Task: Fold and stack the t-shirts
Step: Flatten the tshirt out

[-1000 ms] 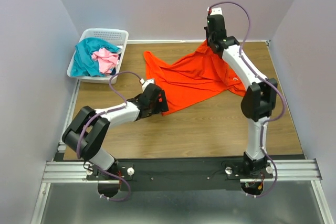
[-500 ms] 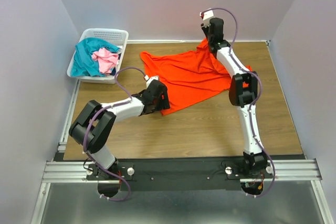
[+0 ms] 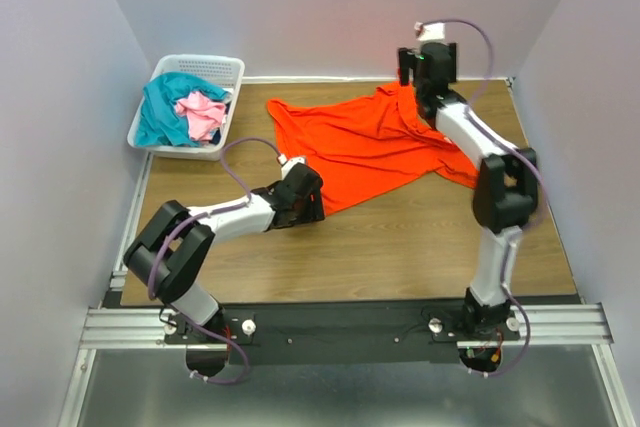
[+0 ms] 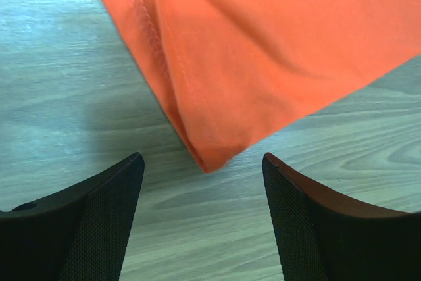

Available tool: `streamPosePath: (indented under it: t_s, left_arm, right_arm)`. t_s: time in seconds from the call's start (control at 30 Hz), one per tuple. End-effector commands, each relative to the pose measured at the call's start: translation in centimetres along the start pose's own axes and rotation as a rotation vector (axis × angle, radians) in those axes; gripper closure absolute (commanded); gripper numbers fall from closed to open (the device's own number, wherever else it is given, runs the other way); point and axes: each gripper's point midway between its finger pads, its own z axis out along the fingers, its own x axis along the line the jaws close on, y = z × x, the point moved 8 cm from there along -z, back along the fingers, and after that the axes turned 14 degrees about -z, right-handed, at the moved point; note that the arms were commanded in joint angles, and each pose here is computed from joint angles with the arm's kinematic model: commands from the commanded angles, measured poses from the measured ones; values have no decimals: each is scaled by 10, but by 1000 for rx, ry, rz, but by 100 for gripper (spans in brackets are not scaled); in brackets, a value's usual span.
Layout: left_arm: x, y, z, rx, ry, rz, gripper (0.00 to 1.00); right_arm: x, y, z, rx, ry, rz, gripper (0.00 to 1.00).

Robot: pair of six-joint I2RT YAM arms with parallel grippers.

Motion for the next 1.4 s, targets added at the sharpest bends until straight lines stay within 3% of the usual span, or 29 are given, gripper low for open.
streamPosePath:
  t_s: [0.0,0.07,0.1,0.17,0.43,0.53,0.57,0.6,0.77,1.0,1.23,1.37]
  left_arm:
    - [5,-13,10,39,39,-29,28]
    - [6,-16,16,51,56,-33,34]
    - [5,-16,18,49,59,-35,35]
    - [6,-18,21,59,76,-39,44]
    - [14,-24,16,61,89,-49,57]
    - [16,-25,18,64,104,-47,70]
    - [16,-26,20,68,110,-40,92]
    - [15,-24,22,55,117,-45,100]
    - [13,-7,13,-43,167,-59,100]
    - [70,47,-5,-226,331,-204,100]
    - [79,62,-26,-296,278,-224,100]
    - [76,61,-27,-294,248,-225,100]
  right_arm:
    - [-44,17,-82,-6,-102,350,0]
    - [-61,22,-122,-31,-95,432,0]
    - [-49,-9,-134,36,-71,442,0]
    - [-53,-23,-164,47,-67,486,0]
    - [-72,-37,-206,64,-132,520,0]
    - [-73,-44,-212,89,-140,520,0]
    - [-71,-48,-214,96,-138,520,0]
    - [-68,-54,-217,125,-133,513,0]
    - [-61,-78,-237,197,-108,545,0]
    - [-34,-124,-272,444,39,561,0]
    - [-26,-163,-304,644,31,538,0]
    - [-10,-178,-325,745,148,587,0]
